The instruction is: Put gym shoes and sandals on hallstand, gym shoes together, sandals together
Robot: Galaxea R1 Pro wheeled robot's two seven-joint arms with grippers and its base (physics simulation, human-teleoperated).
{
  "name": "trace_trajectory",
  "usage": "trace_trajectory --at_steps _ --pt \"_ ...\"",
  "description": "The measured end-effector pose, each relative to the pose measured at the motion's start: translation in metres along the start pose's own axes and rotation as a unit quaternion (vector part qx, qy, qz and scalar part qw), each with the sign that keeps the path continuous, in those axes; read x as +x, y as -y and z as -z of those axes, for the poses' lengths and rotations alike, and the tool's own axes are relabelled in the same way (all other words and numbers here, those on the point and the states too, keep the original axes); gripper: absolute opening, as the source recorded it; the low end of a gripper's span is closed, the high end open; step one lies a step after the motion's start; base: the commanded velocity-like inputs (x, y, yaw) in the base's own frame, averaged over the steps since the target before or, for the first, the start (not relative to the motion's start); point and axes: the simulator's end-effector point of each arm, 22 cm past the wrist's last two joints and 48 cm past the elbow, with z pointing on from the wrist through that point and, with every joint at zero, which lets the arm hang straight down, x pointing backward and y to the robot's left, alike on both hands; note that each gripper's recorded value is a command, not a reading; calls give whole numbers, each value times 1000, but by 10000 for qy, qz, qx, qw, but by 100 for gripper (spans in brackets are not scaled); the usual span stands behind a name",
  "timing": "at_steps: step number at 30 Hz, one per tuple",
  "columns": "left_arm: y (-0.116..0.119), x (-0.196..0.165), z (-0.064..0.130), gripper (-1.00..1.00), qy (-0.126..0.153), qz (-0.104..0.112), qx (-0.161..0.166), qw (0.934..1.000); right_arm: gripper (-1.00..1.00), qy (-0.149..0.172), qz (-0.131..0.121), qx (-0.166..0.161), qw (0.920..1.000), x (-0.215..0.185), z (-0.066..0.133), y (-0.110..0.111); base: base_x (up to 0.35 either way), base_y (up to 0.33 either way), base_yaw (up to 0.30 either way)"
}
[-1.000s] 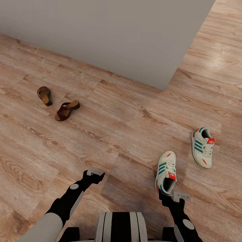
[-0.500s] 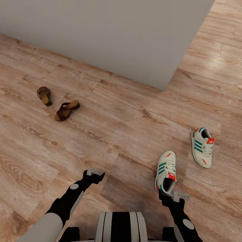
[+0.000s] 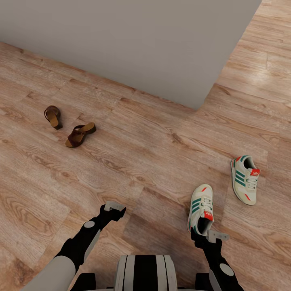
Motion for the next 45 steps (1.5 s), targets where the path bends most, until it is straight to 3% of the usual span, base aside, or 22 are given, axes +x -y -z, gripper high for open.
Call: trace_trajectory --at_steps 35,36,45 --pt "0 0 0 100 -1 1 -1 10000 100 7 -2 7 10000 -1 0 1 24 0 0" --pt "0 0 0 100 -1 1 -1 10000 -100 7 -2 7 10000 -1 0 1 8 0 0" --pt "0 0 0 100 -2 -5 -2 10000 -100 9 -3 17 10000 -1 0 2 2 0 0"
